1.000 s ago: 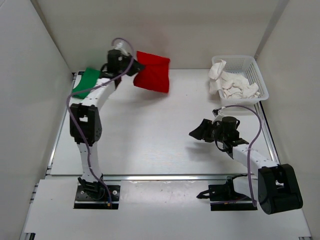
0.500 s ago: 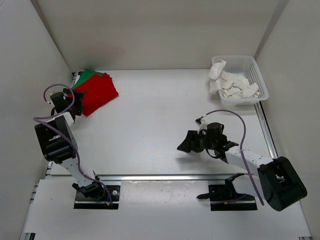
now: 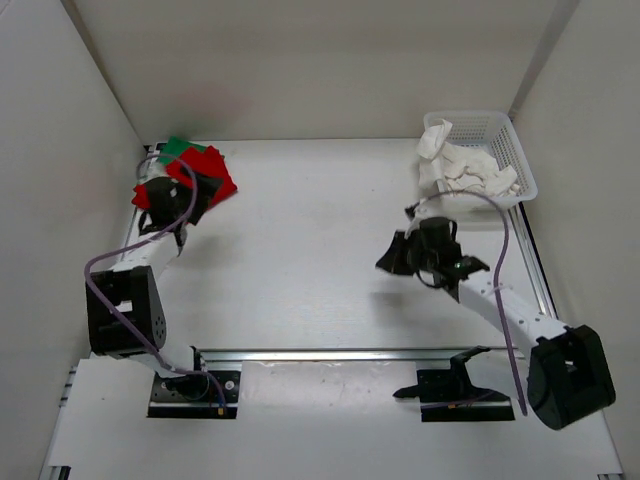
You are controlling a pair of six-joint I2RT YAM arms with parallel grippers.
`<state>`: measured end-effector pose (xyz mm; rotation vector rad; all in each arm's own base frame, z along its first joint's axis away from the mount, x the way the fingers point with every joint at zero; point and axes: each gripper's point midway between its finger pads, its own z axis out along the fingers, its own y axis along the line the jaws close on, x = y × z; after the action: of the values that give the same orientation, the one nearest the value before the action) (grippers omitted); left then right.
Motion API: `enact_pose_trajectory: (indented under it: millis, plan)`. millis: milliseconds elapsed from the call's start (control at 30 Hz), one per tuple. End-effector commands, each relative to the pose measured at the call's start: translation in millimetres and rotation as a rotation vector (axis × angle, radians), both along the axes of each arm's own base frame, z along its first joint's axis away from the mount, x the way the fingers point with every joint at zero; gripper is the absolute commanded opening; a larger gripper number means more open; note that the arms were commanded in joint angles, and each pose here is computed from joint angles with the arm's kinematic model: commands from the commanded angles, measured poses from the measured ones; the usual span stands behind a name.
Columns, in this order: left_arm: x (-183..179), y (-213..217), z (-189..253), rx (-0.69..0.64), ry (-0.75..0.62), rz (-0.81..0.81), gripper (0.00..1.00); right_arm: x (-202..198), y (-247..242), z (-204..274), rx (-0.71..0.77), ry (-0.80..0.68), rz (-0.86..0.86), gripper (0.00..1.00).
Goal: Fold and stack the t-shirts
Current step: Put the neatly folded tshirt into the corner of the board with the left arm, then grab crumpled tshirt from bin with the right arm
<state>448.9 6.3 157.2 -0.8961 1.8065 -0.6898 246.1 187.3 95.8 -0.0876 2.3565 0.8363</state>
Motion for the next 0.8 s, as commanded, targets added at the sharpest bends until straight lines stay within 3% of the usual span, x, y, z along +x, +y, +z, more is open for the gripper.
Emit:
enact_pose_trajectory:
  millis: [0,67,200,233,367,400,567,767]
  plan:
    - [-3.5,-93.7,13.7,0.210,0.007,-0.280,0.99,80.1,-59.7,46.6,-0.168,-0.118,-0.236,0.00]
    - [-14.3,-150.7,14.0,0.313,-0.003,-0.423,0.99,123.3,-91.0,73.5,-0.233,-0.147,-0.334,0.00]
    - [-59.9,-222.5,-1.3,0.312,-0.026,-0.626,0.98,188.4,-157.9,113.6,-0.191,-0.198,-0.489,0.06]
    - [-77.4,-237.7,-14.1,0.299,-0.010,-0.680,0.99,197.4,-163.6,104.9,-0.177,-0.173,-0.483,0.13]
    - [-142.9,-292.1,-43.8,0.305,-0.001,-0.877,0.98,250.8,-203.5,120.7,-0.181,-0.275,-0.549,0.61]
    - [-159.3,-306.1,-45.6,0.304,-0.009,-0.930,0.99,259.5,-210.8,135.7,-0.165,-0.307,-0.554,0.63]
    - [-211.1,-324.6,-68.3,0.291,0.001,-1.051,0.98,310.7,-226.6,111.7,-0.139,-0.250,-0.548,0.70]
    - [-241.5,-316.1,-79.2,0.260,-0.002,-1.083,0.98,358.1,-219.9,104.5,-0.076,-0.282,-0.516,0.70]
